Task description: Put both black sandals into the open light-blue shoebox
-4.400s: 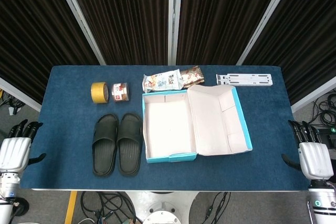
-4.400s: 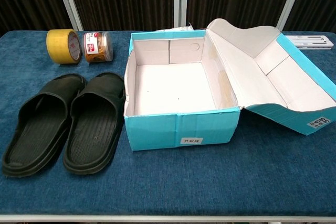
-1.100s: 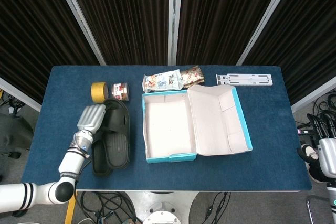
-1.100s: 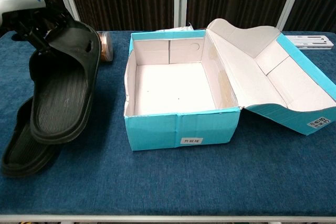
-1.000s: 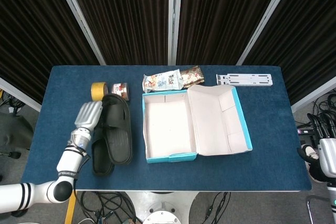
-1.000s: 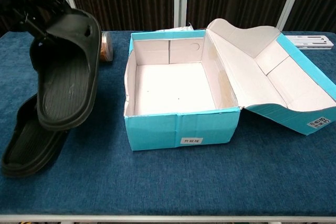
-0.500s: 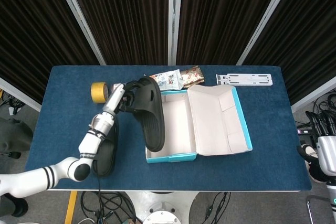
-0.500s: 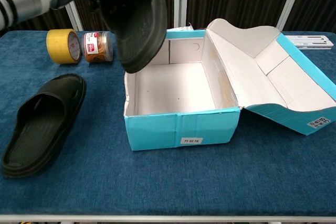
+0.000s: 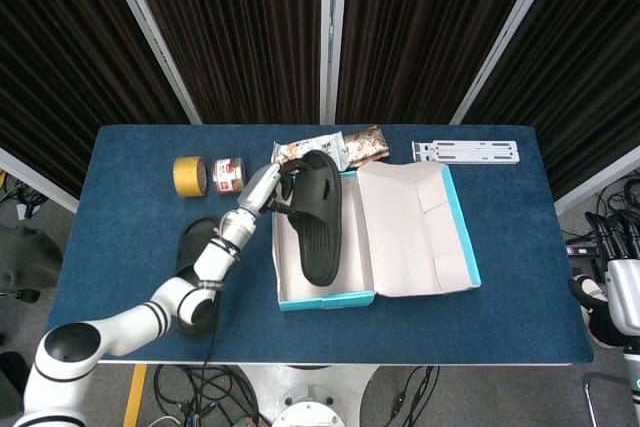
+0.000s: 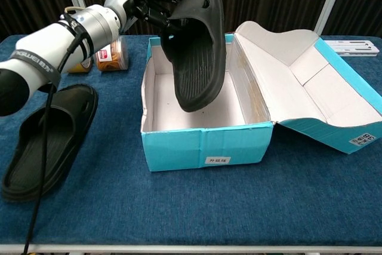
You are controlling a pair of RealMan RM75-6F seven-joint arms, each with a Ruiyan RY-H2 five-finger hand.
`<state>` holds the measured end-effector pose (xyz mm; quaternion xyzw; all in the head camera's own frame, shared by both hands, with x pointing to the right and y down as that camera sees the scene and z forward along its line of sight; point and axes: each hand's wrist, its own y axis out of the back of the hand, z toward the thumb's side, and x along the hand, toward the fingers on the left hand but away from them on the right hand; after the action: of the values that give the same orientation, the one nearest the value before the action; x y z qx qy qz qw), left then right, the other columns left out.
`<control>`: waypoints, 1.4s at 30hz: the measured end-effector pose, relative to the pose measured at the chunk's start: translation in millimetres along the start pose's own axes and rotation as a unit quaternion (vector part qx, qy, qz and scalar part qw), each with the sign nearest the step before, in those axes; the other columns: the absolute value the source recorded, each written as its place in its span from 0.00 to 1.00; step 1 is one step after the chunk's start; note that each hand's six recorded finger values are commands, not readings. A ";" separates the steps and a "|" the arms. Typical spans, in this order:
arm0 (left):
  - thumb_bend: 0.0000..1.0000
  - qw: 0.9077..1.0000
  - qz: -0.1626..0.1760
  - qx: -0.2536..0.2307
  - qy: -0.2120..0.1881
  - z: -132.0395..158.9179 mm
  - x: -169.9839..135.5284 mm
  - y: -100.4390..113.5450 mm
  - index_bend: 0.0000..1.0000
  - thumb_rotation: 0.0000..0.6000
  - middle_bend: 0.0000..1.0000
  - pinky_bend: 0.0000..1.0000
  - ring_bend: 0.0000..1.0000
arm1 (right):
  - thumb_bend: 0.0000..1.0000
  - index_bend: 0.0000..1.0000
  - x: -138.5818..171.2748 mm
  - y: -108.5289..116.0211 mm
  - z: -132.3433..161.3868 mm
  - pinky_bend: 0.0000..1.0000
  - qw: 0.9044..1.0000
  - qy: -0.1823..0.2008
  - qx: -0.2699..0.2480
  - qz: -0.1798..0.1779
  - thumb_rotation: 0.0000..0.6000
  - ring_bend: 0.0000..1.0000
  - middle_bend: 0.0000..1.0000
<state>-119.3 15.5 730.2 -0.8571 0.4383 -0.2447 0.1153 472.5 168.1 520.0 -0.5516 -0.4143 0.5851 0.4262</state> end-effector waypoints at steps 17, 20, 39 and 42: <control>0.01 1.000 0.012 -0.006 -0.004 -8.6 11.7 -41.2 0.47 1.00 0.43 0.66 0.60 | 0.08 0.01 2.8 2.3 0.3 0.10 1.000 -0.007 0.000 0.001 1.00 0.02 0.13; 0.01 1.000 0.011 -0.021 0.010 -12.3 12.0 -47.9 0.47 1.00 0.43 0.66 0.60 | 0.08 0.01 2.8 3.1 0.8 0.10 1.000 -0.007 0.001 0.001 1.00 0.02 0.13; 0.00 0.996 -0.041 -0.017 0.072 -37.4 0.6 -85.4 0.47 1.00 0.44 0.64 0.60 | 0.08 0.01 3.0 4.2 2.5 0.10 1.000 -0.007 0.002 0.003 1.00 0.02 0.13; 0.00 0.996 -0.045 -0.008 0.079 -39.4 1.2 -86.8 0.47 1.00 0.44 0.63 0.60 | 0.08 0.01 3.6 4.4 1.9 0.10 1.000 -0.007 0.002 0.003 1.00 0.02 0.13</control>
<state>-78.9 66.3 800.0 -0.8546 0.4091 -0.3135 0.0627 470.3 170.2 514.8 -0.5479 -0.4147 0.5913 0.4222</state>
